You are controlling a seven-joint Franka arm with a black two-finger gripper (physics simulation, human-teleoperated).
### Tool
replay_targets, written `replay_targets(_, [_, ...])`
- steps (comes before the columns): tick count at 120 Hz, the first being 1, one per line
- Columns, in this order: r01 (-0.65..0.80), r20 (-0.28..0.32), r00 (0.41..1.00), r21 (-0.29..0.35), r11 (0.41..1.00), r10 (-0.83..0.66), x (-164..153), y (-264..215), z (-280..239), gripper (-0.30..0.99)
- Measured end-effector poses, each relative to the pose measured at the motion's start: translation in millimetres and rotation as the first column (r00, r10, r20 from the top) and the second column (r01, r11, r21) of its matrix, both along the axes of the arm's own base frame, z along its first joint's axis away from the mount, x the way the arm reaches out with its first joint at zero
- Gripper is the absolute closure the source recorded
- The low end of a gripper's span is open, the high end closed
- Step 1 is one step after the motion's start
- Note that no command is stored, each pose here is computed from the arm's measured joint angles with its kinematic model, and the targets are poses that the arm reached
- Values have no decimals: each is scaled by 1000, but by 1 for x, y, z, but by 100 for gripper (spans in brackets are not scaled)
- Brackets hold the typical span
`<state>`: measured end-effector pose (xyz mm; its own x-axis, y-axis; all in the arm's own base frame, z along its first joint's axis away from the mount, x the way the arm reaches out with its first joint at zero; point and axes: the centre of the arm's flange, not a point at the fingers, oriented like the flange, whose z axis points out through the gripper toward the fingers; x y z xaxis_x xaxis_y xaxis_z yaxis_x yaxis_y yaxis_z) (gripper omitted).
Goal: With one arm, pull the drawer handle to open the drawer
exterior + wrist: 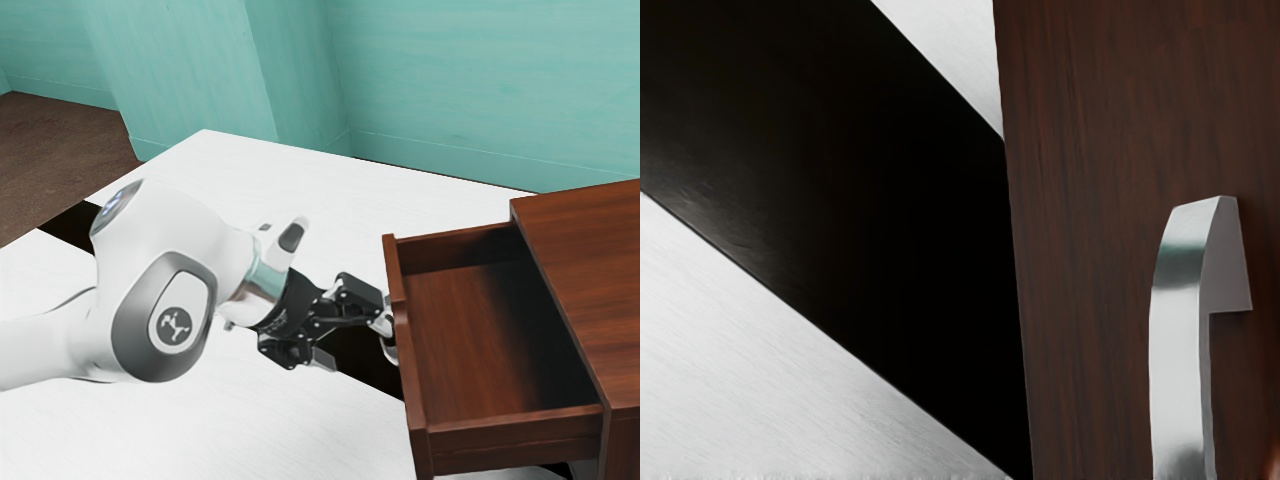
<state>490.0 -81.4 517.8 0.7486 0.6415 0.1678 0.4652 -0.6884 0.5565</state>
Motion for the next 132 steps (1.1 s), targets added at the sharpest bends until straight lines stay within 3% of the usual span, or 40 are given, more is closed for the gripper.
replay_targets(82, [-39,12,999,42,998,39,-30,36,7,0])
replay_targets(92, [3,72,997,122,993,-12,-30,33,41,0])
replay_targets(102, [62,160,981,270,961,-108,-28,27,107,0])
replay_targets(112, [131,200,952,421,897,-233,-36,3,170,0])
replay_targets(119, [187,164,938,507,841,-307,-46,-17,202,0])
replay_targets(132, [303,8,926,583,754,-378,-58,-36,198,0])
